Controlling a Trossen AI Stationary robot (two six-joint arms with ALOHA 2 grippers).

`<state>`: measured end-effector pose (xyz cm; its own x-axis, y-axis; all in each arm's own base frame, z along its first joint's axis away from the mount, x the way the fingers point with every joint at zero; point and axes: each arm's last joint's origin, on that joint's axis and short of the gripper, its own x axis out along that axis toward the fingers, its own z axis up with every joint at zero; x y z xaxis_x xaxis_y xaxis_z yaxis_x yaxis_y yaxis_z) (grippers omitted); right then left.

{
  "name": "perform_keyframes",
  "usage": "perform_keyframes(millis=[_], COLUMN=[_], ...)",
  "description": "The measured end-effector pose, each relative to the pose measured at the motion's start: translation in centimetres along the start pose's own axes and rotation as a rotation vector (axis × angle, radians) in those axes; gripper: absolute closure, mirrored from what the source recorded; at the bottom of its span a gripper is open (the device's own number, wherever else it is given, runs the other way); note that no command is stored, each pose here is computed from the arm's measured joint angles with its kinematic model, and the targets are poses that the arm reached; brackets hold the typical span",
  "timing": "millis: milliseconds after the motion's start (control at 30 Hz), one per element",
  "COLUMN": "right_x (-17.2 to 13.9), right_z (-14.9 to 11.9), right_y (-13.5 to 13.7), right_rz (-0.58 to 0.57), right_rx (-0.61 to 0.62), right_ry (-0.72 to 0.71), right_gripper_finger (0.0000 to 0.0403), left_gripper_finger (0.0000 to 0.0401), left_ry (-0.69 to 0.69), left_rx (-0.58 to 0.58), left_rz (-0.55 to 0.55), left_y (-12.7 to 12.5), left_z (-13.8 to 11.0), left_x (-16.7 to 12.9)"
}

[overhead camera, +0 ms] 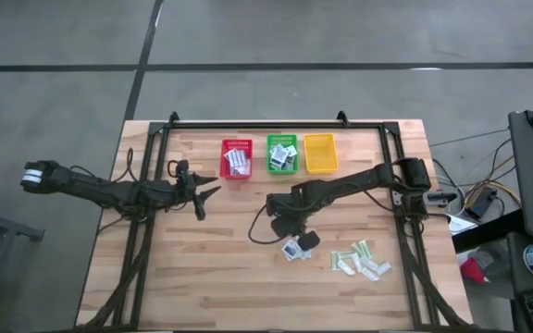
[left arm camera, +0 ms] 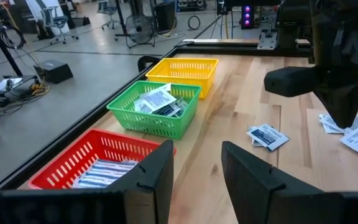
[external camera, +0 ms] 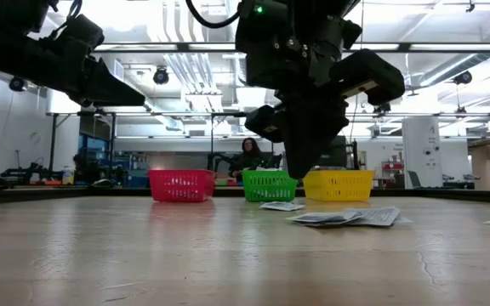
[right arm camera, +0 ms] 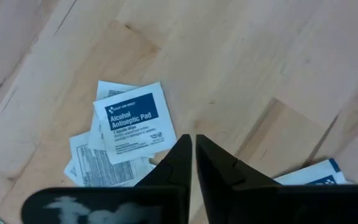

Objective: Pick & Place First Aid Supplies
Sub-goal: Put the alcohol pad into the green basket

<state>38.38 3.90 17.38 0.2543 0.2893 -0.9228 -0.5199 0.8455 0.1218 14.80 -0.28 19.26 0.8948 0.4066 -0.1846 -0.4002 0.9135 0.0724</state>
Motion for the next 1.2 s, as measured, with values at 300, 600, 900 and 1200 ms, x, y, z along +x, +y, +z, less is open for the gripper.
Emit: perform_keyframes(millis=[300,600,900,1200], right_x=[0.0,-0.2,-0.6,-1.4], right_z=[-0.1,-0.7,-1.3,-2.6], right_y=[-0.1,-0.6,-2.0,-4.2], right_rz=[-0.019,-0.106,-0.161,-0.199], right_rx=[0.050,0.066,0.153,0.267], right_ry=[0.015,0.082,0.096,0.093], right_gripper_finger=[0.0297,0.0250,0.0226,0.0221], left_gripper_finger=[0.0268,0.0268,0.0268,0.0268], left_ry=[0.008,0.009,0.012,0.025], left_rx=[-0.012,-0.015,-0.012,-0.005], left_rz=[-0.001,-0.002,-0.002,-0.002], left_y=[0.0,0.0,0.0,0.0], left_z=[-0.1,-0.1,-0.1,-0.4], left_x=[0.0,0.0,0.0,0.0])
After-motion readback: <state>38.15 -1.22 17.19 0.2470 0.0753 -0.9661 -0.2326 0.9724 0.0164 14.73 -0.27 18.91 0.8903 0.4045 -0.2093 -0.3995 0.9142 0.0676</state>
